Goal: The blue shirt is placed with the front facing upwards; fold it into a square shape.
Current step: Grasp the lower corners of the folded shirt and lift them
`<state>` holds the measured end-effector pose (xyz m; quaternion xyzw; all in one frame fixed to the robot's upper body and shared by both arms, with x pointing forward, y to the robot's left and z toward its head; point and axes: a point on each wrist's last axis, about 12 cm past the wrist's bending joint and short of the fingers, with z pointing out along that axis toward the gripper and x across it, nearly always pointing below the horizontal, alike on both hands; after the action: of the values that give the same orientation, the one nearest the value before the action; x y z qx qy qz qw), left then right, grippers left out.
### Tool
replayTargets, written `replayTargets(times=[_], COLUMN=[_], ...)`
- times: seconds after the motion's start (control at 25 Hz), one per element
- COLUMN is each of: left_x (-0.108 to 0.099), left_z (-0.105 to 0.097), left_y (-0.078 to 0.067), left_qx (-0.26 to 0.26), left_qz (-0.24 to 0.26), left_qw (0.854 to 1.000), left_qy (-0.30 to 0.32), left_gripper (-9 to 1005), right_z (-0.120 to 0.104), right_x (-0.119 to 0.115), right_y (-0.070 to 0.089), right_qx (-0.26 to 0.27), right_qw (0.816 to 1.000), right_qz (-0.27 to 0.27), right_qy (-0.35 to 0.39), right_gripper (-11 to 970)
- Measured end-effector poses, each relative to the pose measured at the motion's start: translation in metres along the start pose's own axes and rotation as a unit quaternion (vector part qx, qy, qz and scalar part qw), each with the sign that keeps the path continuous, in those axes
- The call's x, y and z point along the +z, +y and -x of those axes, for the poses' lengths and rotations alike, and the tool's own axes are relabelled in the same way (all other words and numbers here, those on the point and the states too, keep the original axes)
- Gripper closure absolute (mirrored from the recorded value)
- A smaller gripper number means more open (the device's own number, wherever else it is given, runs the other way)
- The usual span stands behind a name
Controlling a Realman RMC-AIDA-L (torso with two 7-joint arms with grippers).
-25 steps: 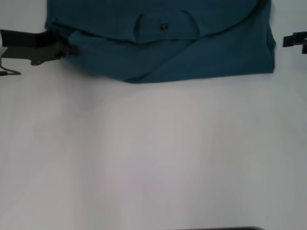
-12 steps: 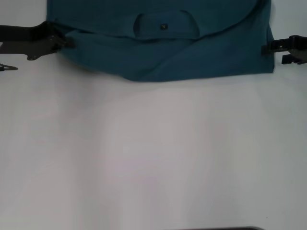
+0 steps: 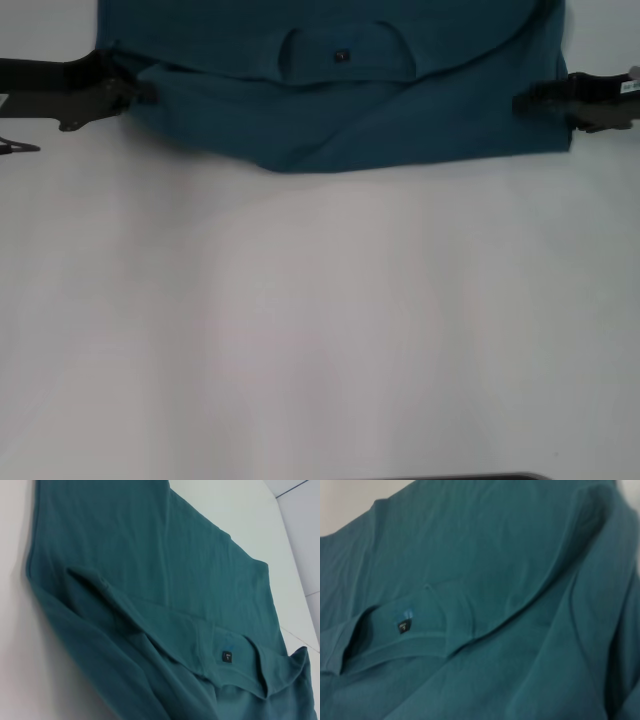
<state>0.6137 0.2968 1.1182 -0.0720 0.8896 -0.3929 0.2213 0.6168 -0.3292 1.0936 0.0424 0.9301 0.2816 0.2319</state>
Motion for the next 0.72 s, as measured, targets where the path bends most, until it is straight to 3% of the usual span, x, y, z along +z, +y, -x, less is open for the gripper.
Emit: replayTargets(times=[0.36,0.72], left_x=[0.000,0.000], left_z=[0.000,0.002], left_y=[0.001,-0.002], left_qx=[-0.001,0.003], left_qz=[0.000,-0.002], left_qw=[1.000,1.000], left_qy=[0.000,-0.001], left_gripper=[985,984], right_z=[-0.001,0.006], right_x=[0.007,-0.010], right_y=[0.007,0.010], right_qx=[-0.014,-0.017], right_qw=[1.000,0.999], right_qz=[0.000,0.042], right_qy=[0.012,-0.007], right_gripper=[206,213])
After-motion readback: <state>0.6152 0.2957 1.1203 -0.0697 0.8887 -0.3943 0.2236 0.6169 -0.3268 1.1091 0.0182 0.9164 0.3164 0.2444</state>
